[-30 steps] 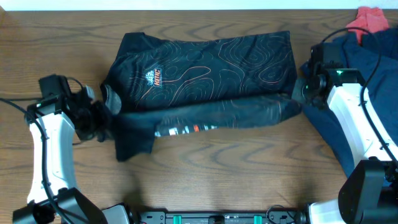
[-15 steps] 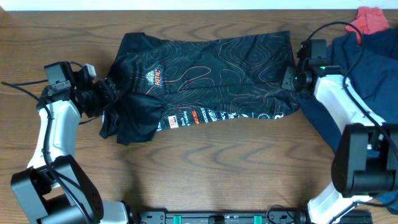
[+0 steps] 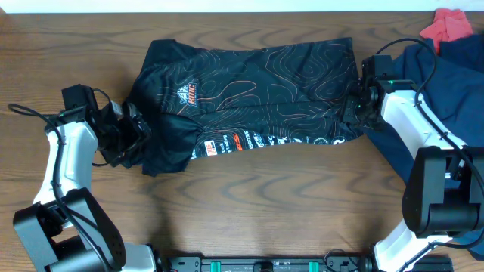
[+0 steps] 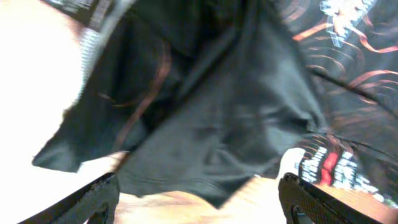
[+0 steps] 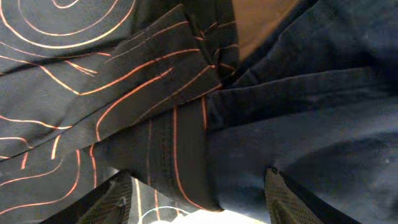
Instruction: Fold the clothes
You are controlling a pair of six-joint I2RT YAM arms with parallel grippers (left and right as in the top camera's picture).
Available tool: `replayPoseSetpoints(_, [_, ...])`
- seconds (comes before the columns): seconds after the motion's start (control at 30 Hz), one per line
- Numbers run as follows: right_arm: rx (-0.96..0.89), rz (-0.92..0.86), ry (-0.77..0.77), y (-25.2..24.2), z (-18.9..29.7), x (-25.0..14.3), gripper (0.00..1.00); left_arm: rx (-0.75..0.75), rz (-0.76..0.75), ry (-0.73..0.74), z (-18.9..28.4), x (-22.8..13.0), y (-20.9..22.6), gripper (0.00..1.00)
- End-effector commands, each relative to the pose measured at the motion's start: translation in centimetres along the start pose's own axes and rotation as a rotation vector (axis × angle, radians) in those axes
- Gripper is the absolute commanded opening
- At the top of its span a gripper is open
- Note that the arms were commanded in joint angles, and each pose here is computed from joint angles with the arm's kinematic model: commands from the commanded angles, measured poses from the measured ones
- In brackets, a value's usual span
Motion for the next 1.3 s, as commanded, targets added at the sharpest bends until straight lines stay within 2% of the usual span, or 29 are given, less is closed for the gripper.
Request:
replayPoseSetpoints(0.0, [-0.086,0.028,-0.037,-1.2,0.0,0.0,0.66,0.081,-0.017,0.001,-0.8,-0.3,1.1,0.83])
replayPoseSetpoints(0.2, [-0.098,0.028,-0.035,-1.6,-1.1,-0.8,0.68,0.084,-0.012,0.018,-2.6,-0.4,1.7,0.84])
replayPoseSetpoints(0.3, [-0.102,0.047,-0.023,-1.8,-1.7,-1.5,0.59,0.087,-0.008,0.032,-3.8,-0.4,2.2,0.83])
replayPoseSetpoints(0.33, [-0.103,0.051,-0.022,-1.9,-2.0,-1.8,0.59,0.088,-0.006,0.037,-4.2,-0.4,2.3,0.8])
replayPoseSetpoints(0.4, [-0.104,0.056,-0.018,-2.0,-2.4,-2.2,0.49,0.09,-0.002,0.048,-4.9,-0.4,2.6,0.73])
replayPoseSetpoints(0.47, [-0.105,0.056,-0.015,-2.1,-2.7,-2.4,0.46,0.092,0.001,0.059,-5.5,-0.3,2.8,0.7])
replayPoseSetpoints(0.53, [-0.107,0.057,-0.012,-2.2,-2.8,-2.6,0.43,0.094,0.003,0.067,-5.9,-0.3,2.9,0.53])
replayPoseSetpoints(0.6, [-0.108,0.057,-0.008,-2.2,-2.8,-2.7,0.33,0.116,0.004,0.063,-6.0,-0.2,3.2,0.19])
replayPoseSetpoints(0.63, [-0.108,0.057,-0.007,-2.2,-2.8,-2.7,0.23,0.145,0.003,0.058,-6.0,-0.1,3.5,0.07])
replayPoseSetpoints(0.67, [-0.109,0.057,-0.005,-2.2,-2.8,-2.7,0.1,0.178,0.002,0.048,-5.8,0.0,3.8,0.06])
replayPoseSetpoints(0.7, [-0.109,0.057,-0.004,-2.2,-2.8,-2.7,0.03,0.217,0.001,0.039,-5.7,0.1,4.1,0.06])
replayPoseSetpoints(0.73, [-0.109,0.057,-0.003,-2.2,-2.8,-2.7,0.01,0.256,0.001,0.029,-5.5,0.1,4.5,0.06])
replayPoseSetpoints(0.83, [-0.112,0.058,0.005,-2.3,-2.8,-2.9,0.01,0.376,0.033,-0.02,-4.5,0.8,5.8,0.06])
replayPoseSetpoints(0.97, [-0.116,0.059,0.033,-2.4,-2.8,-3.3,0.01,0.388,0.055,-0.083,-3.1,2.2,6.3,0.06])
replayPoseSetpoints(1.03, [-0.107,0.063,0.05,-2.3,-2.8,-3.6,0.01,0.377,0.06,-0.102,-2.5,2.7,6.2,0.06])
replayPoseSetpoints(1.2, [-0.107,0.063,0.062,-2.3,-2.8,-3.8,0.03,0.21,0.019,-0.061,-2.3,2.3,4.2,0.06])
replayPoseSetpoints(1.23, [-0.106,0.064,0.062,-2.3,-2.8,-3.8,0.06,0.2,0.012,-0.059,-2.1,2.2,3.9,0.11])
replayPoseSetpoints(1.27, [-0.103,0.064,0.064,-2.3,-2.8,-3.8,0.1,0.2,0.007,-0.064,-1.9,2.2,3.7,0.27])
Point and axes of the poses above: each gripper's point midway between its finger pads, its own z axis back along the fingers, its own y axis along the line the jaws close on, x = y × z, the point moved 8 cm from there along z, back along the fingers, and after that the axes turned 4 degrees about -z, right-handed, at the moved point
